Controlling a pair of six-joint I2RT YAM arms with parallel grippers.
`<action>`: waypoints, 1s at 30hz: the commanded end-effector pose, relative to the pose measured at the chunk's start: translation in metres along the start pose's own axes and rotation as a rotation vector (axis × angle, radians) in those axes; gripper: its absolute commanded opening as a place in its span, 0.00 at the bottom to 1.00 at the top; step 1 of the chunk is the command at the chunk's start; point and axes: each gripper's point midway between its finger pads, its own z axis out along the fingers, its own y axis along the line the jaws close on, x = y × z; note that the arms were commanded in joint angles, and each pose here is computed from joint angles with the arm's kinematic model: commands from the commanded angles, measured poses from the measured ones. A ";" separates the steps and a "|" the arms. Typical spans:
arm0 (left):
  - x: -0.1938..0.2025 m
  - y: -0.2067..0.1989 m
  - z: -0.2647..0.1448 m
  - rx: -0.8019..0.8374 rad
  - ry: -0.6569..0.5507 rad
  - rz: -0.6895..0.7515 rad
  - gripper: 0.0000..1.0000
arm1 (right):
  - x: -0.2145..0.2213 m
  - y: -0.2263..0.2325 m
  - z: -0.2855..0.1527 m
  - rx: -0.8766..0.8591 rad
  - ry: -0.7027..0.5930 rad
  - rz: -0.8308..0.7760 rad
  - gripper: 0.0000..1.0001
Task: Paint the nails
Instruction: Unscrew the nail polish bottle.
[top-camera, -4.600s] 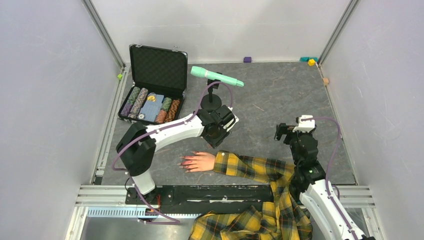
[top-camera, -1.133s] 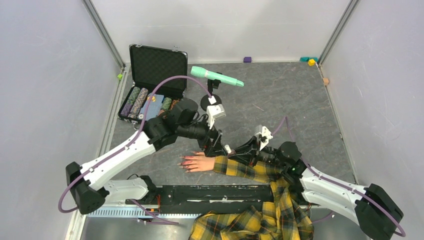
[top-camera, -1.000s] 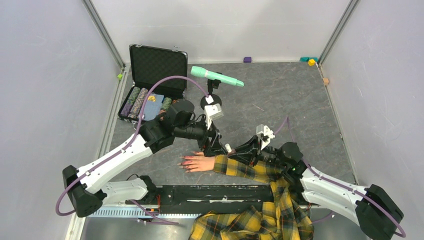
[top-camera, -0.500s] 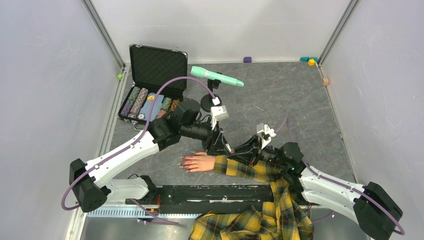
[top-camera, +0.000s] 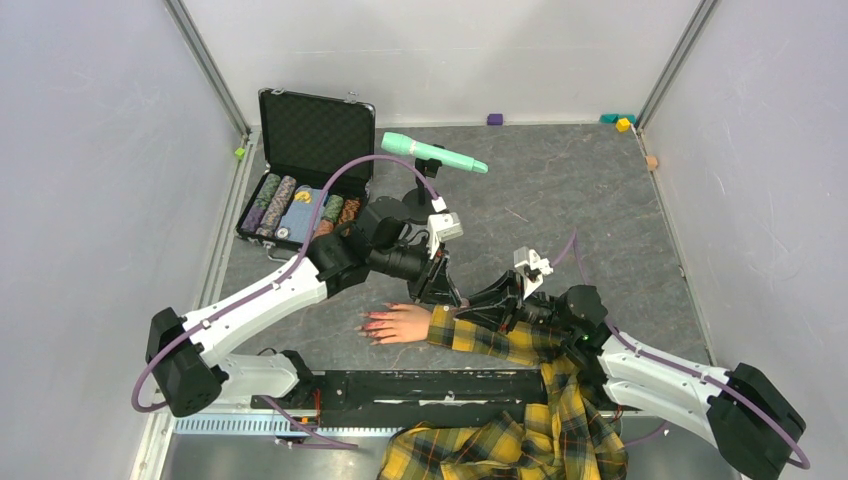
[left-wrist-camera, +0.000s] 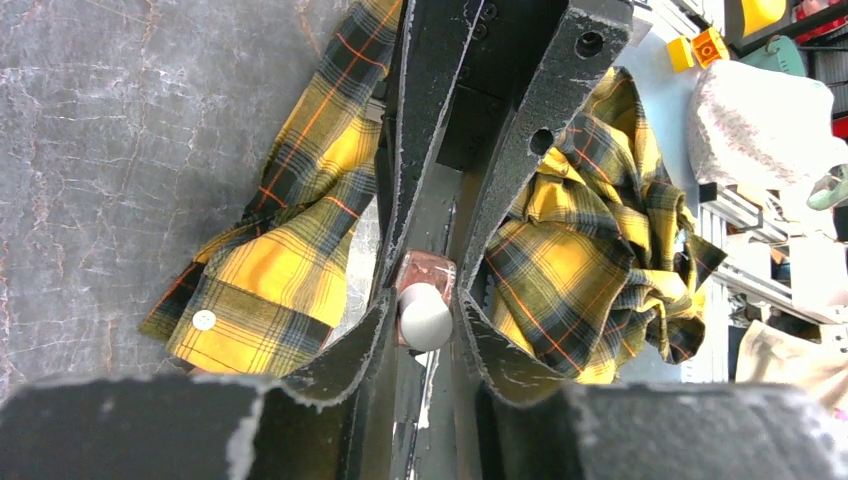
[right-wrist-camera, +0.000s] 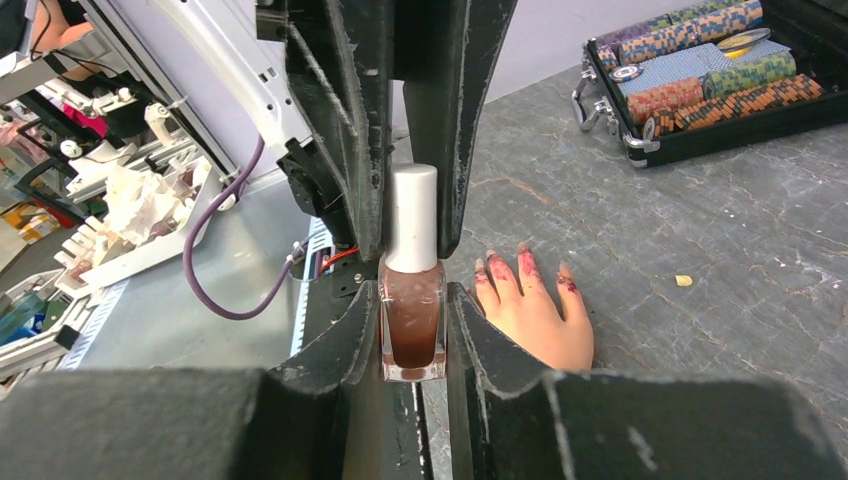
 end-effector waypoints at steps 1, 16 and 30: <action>-0.010 -0.010 0.000 0.048 -0.029 0.009 0.22 | -0.025 0.008 0.008 -0.035 -0.060 -0.052 0.00; -0.035 -0.025 -0.015 0.077 -0.194 0.024 0.02 | -0.028 0.002 -0.002 0.021 -0.129 -0.060 0.69; -0.041 -0.019 -0.019 0.071 -0.231 -0.010 0.02 | -0.047 0.014 -0.002 -0.028 -0.229 -0.038 0.66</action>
